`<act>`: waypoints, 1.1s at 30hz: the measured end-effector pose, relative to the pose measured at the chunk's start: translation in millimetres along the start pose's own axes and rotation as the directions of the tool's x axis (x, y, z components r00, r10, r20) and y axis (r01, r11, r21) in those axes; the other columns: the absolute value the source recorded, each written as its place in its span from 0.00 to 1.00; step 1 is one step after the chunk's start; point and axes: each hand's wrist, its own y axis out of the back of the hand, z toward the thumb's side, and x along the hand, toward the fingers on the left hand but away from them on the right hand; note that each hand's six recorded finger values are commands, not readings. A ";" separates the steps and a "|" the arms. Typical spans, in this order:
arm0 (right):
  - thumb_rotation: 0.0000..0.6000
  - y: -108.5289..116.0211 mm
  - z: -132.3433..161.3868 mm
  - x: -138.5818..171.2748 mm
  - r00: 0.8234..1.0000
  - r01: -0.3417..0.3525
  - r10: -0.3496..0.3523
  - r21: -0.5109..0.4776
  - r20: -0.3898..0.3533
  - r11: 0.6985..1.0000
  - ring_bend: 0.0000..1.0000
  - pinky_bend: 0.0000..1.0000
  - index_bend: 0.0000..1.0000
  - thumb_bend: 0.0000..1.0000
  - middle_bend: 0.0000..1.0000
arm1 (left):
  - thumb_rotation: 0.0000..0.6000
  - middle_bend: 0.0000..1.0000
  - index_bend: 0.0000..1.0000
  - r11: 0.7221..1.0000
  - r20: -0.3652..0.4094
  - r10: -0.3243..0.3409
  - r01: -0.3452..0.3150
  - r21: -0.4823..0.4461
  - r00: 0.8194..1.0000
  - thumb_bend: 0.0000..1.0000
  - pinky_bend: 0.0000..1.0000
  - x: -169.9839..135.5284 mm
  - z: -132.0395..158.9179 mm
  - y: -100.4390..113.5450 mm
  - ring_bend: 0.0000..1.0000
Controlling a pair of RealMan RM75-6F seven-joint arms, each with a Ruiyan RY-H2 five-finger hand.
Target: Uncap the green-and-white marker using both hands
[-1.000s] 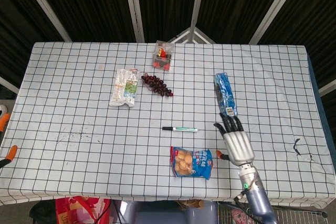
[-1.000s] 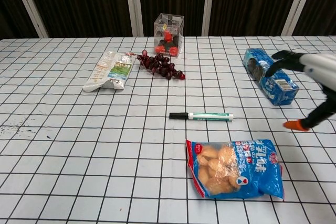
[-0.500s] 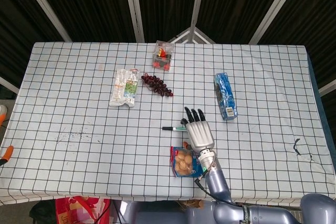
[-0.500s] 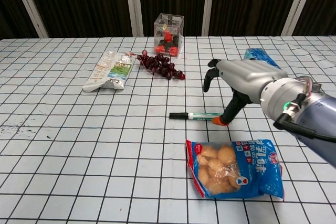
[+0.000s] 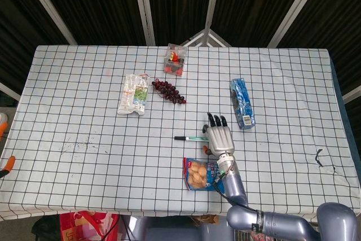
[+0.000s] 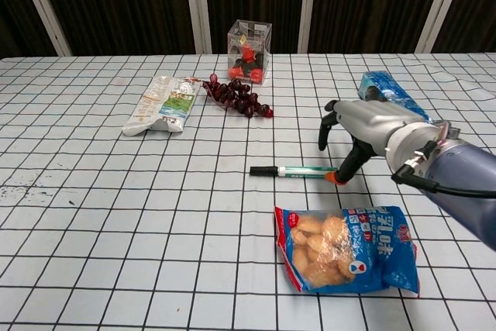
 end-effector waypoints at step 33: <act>1.00 -15.8 -7.7 -24.2 0.999 -0.029 0.030 -0.007 0.032 1.000 0.06 0.05 0.50 0.33 0.02 | 1.00 0.00 0.00 0.999 -0.002 -0.037 0.037 0.035 0.999 0.47 0.03 8.2 7.5 -14.5 0.00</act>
